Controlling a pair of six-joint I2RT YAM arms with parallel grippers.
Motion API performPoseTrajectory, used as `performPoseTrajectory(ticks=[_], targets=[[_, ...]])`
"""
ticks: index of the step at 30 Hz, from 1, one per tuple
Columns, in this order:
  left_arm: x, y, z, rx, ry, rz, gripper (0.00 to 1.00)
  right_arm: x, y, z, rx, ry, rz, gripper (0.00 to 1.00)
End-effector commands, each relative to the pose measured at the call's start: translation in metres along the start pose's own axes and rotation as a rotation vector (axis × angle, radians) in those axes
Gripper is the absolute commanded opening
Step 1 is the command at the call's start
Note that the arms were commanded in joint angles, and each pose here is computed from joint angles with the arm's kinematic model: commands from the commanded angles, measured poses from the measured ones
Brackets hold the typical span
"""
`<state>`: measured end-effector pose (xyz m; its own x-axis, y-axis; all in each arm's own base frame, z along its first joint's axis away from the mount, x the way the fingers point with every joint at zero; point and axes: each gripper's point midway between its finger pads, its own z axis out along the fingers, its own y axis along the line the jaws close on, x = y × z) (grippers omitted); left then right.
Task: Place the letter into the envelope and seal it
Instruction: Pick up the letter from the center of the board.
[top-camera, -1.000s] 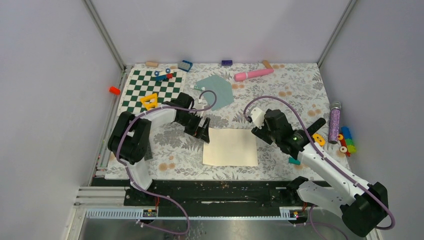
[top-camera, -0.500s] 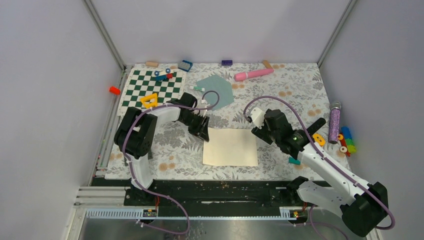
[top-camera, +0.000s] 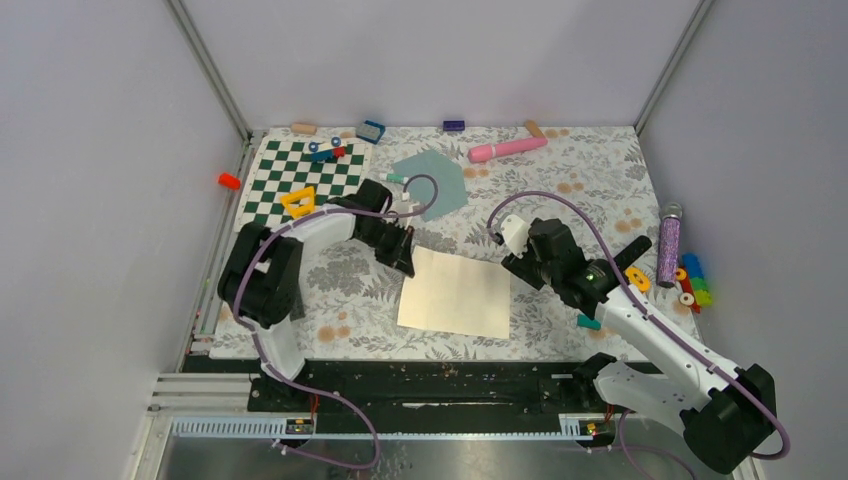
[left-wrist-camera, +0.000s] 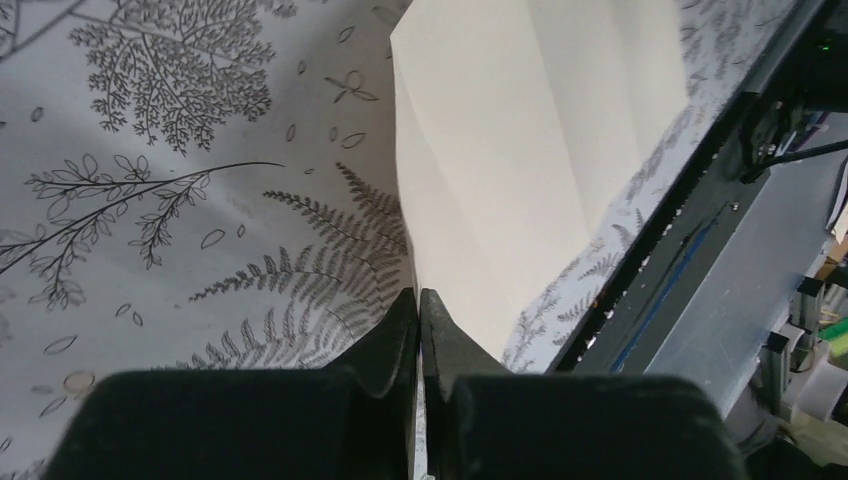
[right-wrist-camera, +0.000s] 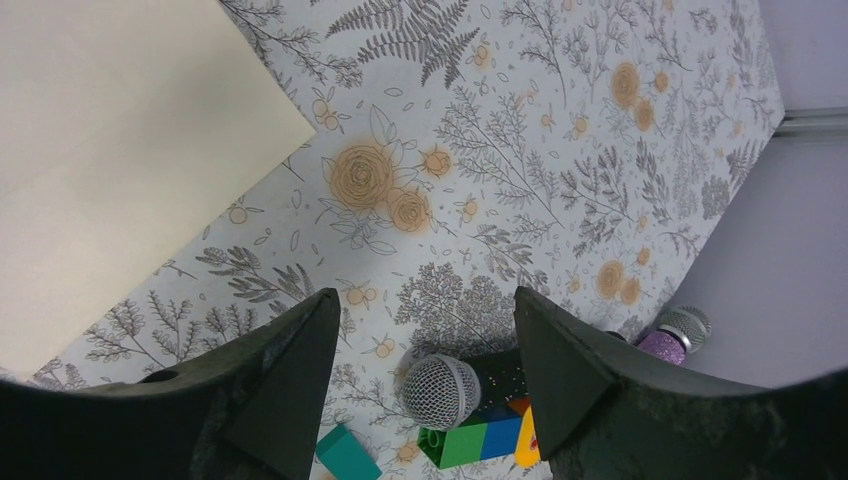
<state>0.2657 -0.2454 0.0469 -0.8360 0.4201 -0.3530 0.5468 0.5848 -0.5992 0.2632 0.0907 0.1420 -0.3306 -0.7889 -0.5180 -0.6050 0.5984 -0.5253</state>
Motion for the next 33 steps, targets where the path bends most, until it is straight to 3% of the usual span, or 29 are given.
performPoseTrajectory(ticks=[1, 7, 13, 20, 27, 33], targets=[[-0.039, -0.042, -0.046, 0.020, -0.142, 0.187, 0.00, -0.021, -0.002, -0.011, -0.036, -0.069, 0.061, 0.72], [-0.057, -0.074, -0.087, 0.008, -0.208, 0.247, 0.00, -0.051, 0.001, -0.041, -0.127, -0.204, 0.079, 0.74], [-0.080, -0.103, -0.126, 0.008, -0.272, 0.264, 0.00, -0.078, -0.013, -0.068, -0.121, -0.336, -0.075, 0.82], [-0.110, -0.149, -0.169, 0.074, -0.343, 0.293, 0.00, -0.126, -0.008, -0.101, -0.153, -0.641, -0.241, 0.94], [-0.134, -0.178, -0.203, 0.097, -0.466, 0.243, 0.00, -0.155, -0.028, -0.082, -0.048, -0.679, -0.151, 0.97], [-0.151, -0.174, -0.224, 0.107, -0.583, 0.111, 0.00, -0.155, -0.004, -0.061, -0.068, -0.747, -0.178, 0.99]])
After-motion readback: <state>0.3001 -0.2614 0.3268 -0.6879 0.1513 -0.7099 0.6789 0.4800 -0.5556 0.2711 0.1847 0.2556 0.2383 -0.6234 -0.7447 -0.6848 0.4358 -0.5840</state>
